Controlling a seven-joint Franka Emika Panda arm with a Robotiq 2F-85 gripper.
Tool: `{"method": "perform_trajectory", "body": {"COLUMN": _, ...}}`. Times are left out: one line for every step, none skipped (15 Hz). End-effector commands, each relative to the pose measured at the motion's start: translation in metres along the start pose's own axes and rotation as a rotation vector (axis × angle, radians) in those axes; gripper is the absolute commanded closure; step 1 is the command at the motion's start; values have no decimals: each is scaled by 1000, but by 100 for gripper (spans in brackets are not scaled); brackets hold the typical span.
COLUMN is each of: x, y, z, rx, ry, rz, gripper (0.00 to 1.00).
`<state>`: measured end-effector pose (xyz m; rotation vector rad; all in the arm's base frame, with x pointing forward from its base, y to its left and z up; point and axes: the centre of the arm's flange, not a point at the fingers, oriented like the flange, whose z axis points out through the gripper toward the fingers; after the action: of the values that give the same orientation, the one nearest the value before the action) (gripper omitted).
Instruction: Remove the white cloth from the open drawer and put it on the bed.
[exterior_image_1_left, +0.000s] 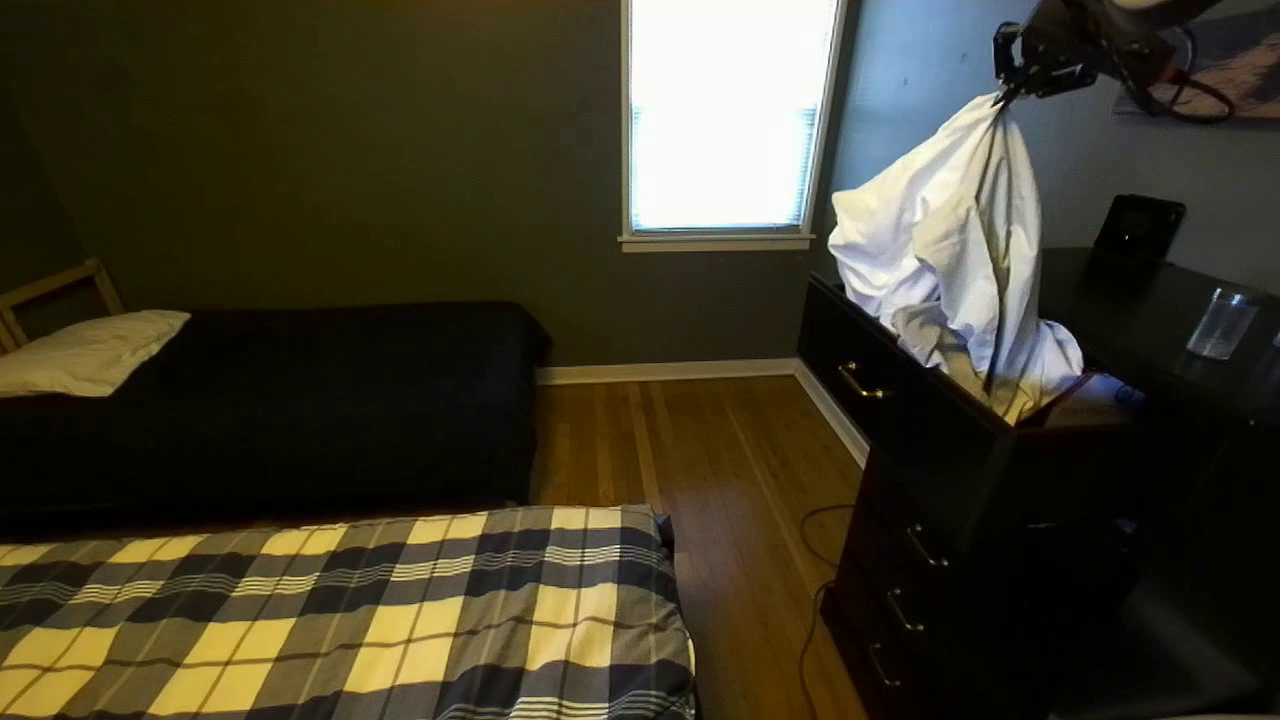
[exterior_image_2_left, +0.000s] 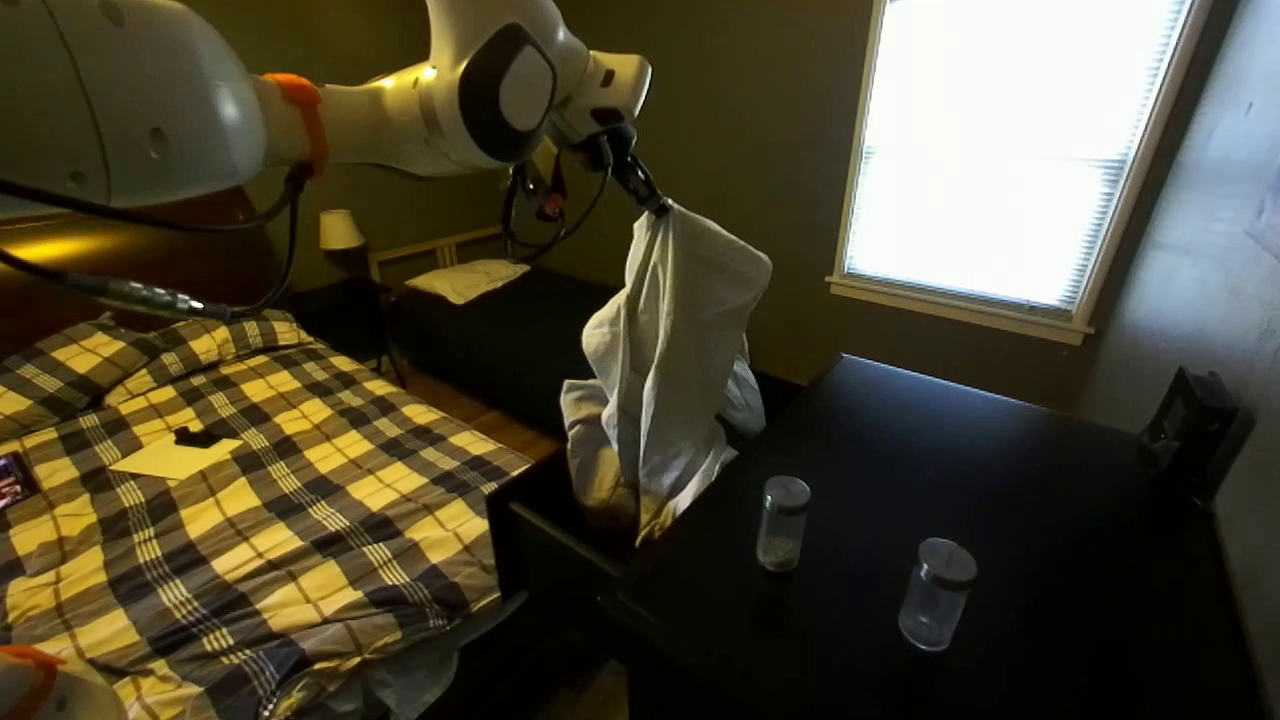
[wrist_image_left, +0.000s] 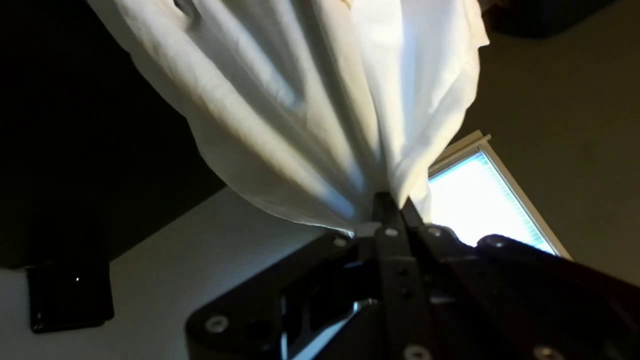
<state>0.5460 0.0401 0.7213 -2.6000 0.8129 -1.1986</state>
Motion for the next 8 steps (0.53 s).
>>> {"method": "perform_trajectory", "body": {"x": 37, "y": -21, "z": -47, "rx": 52, "ry": 114, "rz": 48, "gripper": 100}}
{"method": "perform_trajectory", "body": {"x": 44, "y": -24, "z": -60, "rx": 70, "ry": 134, "rz": 51, "gripper": 100}}
{"method": "perform_trajectory", "body": {"x": 53, "y": -29, "z": -76, "rx": 93, "ry": 160, "rz": 56, "gripper": 100}}
{"method": "perform_trajectory", "body": {"x": 62, "y": -32, "z": -90, "rx": 111, "ry": 184, "rz": 60, "gripper": 100}}
{"method": "perform_trajectory", "body": {"x": 69, "y": -36, "z": -105, "rx": 137, "ry": 192, "rz": 60, "gripper": 100}}
{"method": "perform_trajectory", "body": {"x": 74, "y": -40, "z": -118, "rx": 164, "ry": 204, "rz": 56, "gripper": 100}}
{"method": "perform_trajectory", "body": {"x": 78, "y": -44, "z": -132, "rx": 201, "ry": 210, "rz": 40, "gripper": 100}}
{"method": "perform_trajectory", "body": {"x": 80, "y": -46, "z": -143, "rx": 226, "ry": 209, "rz": 30, "gripper": 100}}
